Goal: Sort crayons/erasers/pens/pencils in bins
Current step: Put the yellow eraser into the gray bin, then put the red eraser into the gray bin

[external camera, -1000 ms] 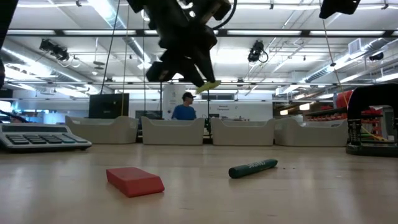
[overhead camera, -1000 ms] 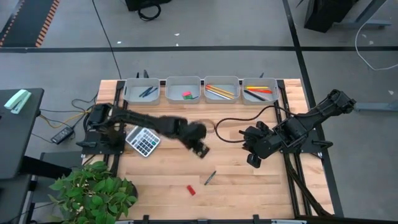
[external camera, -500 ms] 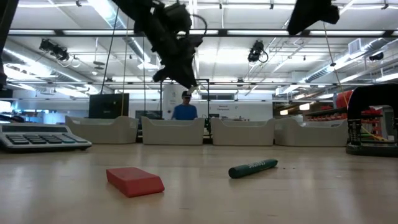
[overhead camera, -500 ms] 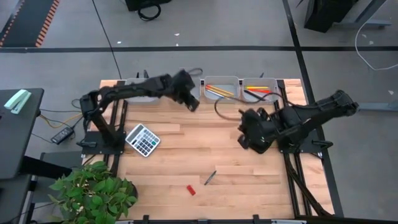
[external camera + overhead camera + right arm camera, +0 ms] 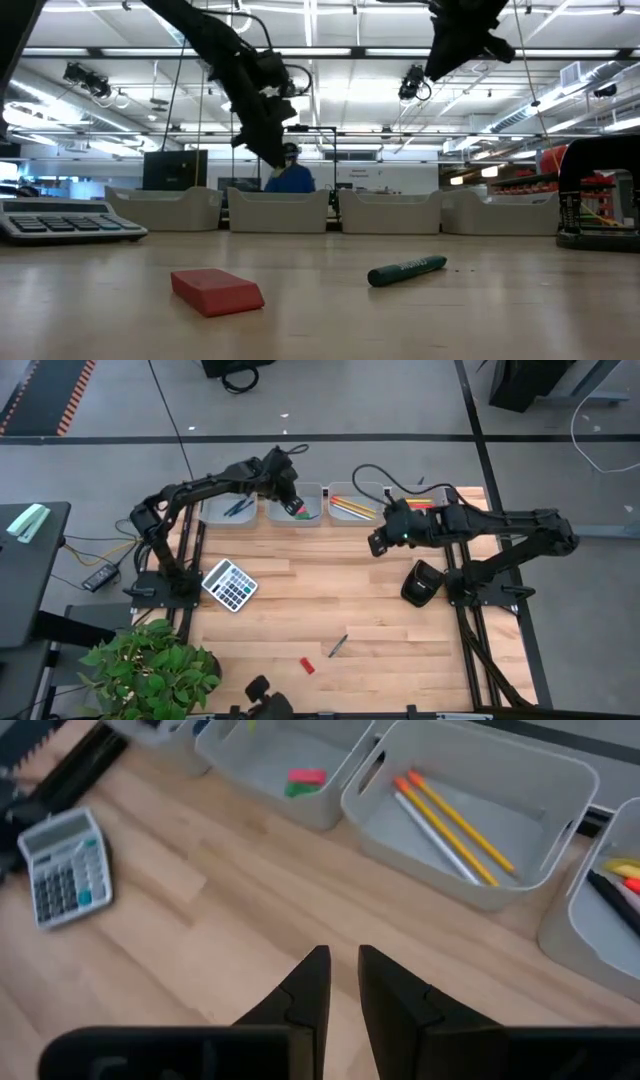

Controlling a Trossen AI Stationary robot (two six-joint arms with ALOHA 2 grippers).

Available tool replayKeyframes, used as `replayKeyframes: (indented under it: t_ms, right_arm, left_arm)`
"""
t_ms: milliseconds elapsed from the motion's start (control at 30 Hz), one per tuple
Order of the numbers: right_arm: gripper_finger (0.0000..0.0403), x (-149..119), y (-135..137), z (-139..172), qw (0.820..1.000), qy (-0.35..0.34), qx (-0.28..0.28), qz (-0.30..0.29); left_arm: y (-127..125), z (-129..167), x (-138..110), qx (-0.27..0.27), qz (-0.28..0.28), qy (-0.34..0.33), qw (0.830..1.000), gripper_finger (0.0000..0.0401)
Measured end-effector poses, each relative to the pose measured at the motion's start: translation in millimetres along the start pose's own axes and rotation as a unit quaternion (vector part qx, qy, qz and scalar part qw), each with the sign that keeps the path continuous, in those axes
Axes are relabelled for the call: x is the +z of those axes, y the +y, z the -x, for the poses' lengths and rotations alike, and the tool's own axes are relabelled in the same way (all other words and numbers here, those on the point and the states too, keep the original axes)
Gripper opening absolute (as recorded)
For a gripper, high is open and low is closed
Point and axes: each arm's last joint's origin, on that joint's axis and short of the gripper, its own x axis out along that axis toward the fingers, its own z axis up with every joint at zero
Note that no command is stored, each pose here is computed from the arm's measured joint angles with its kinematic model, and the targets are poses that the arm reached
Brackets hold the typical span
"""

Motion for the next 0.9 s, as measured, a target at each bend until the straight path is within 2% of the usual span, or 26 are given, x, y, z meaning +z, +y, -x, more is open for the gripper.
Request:
replayKeyframes:
  t_ms: [200,400,500,567,900]
  right_arm:
    - [0.0064,13.2,-7.1,-6.0,0.999,-0.019,-0.005,-0.033]
    - [0.0064,18.4,-9.9,-8.7,0.999,-0.013,0.005,-0.048]
    - [0.0064,18.7,-10.3,-9.0,0.999,-0.008,0.008,-0.052]
    - [0.0064,18.6,-10.2,-9.0,0.998,-0.008,0.008,-0.059]
    - [0.0064,17.5,-9.2,-9.0,0.998,0.009,0.023,-0.063]
  left_arm:
    - [11.3,-35.4,-9.4,0.014,-0.053,0.044,0.998,0.0086]
    - [18.5,-63.8,-21.2,0.018,-0.049,0.087,0.995,0.0091]
    - [20.6,-70.6,-24.5,0.053,-0.037,0.098,0.993,0.0099]
    - [21.0,-74.0,-26.3,0.069,-0.026,0.103,0.992,0.0109]
    - [21.0,-73.9,-36.6,0.061,-0.03,0.156,0.985,0.0195]
